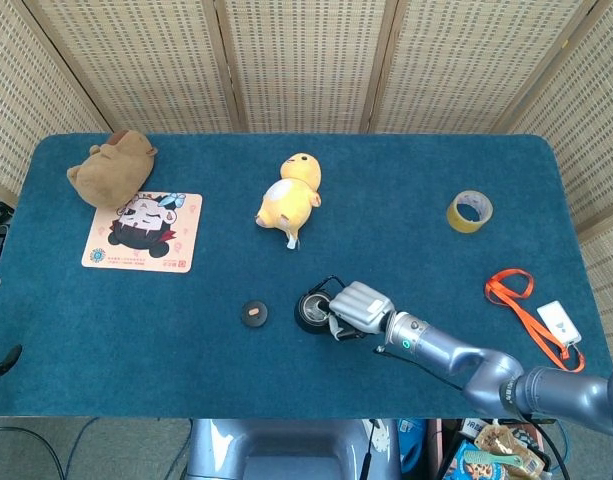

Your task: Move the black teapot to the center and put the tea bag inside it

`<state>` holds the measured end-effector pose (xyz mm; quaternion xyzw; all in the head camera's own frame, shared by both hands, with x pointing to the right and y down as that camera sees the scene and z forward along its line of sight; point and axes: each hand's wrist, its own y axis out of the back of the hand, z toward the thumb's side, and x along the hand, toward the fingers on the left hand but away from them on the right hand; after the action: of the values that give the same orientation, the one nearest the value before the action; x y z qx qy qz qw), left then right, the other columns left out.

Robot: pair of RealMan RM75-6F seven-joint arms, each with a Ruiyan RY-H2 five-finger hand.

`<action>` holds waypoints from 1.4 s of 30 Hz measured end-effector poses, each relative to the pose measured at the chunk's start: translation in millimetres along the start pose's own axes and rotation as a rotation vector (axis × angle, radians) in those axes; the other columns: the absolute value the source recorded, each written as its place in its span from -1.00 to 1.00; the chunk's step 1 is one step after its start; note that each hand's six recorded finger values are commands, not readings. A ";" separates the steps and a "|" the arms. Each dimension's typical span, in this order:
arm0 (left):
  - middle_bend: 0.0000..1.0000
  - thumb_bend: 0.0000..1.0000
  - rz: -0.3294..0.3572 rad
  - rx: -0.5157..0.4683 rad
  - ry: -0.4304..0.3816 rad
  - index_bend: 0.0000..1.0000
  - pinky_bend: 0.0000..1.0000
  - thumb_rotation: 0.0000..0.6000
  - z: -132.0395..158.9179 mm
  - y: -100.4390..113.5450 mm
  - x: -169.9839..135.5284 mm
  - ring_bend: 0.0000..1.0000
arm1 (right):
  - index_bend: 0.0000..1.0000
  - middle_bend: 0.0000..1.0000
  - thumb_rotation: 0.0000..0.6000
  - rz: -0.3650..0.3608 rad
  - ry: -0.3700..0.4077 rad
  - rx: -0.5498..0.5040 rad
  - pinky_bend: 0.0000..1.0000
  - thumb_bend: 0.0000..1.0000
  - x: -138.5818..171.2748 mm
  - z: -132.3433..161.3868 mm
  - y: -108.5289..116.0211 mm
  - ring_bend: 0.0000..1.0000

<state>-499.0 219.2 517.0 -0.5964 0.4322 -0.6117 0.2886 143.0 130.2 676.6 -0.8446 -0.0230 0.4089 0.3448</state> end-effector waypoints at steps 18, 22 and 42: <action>-1.00 -0.37 0.004 -0.005 -0.004 -1.00 -1.00 1.00 1.1 1.0 0.6 -1.00 | -0.49 0.92 -0.60 -0.043 -0.016 0.023 0.82 0.93 6.1 -0.6 9.2 0.76; -1.00 -0.37 0.009 -0.008 -0.006 -1.00 -1.00 1.00 2.1 2.4 0.8 -1.00 | -0.49 0.90 -0.60 -0.074 -0.022 0.019 0.82 0.93 17.8 -1.6 18.2 0.76; -1.00 -0.37 0.012 -0.020 0.005 -1.00 -1.00 1.00 -0.2 5.0 -4.4 -1.00 | -0.50 0.37 -1.00 -0.351 -0.247 -0.089 0.69 0.91 96.8 -55.3 36.0 0.34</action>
<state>-499.5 220.7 510.5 -0.5949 0.4428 -0.6071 0.2853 237.7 102.7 613.2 -0.7856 -0.2296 0.4414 0.3677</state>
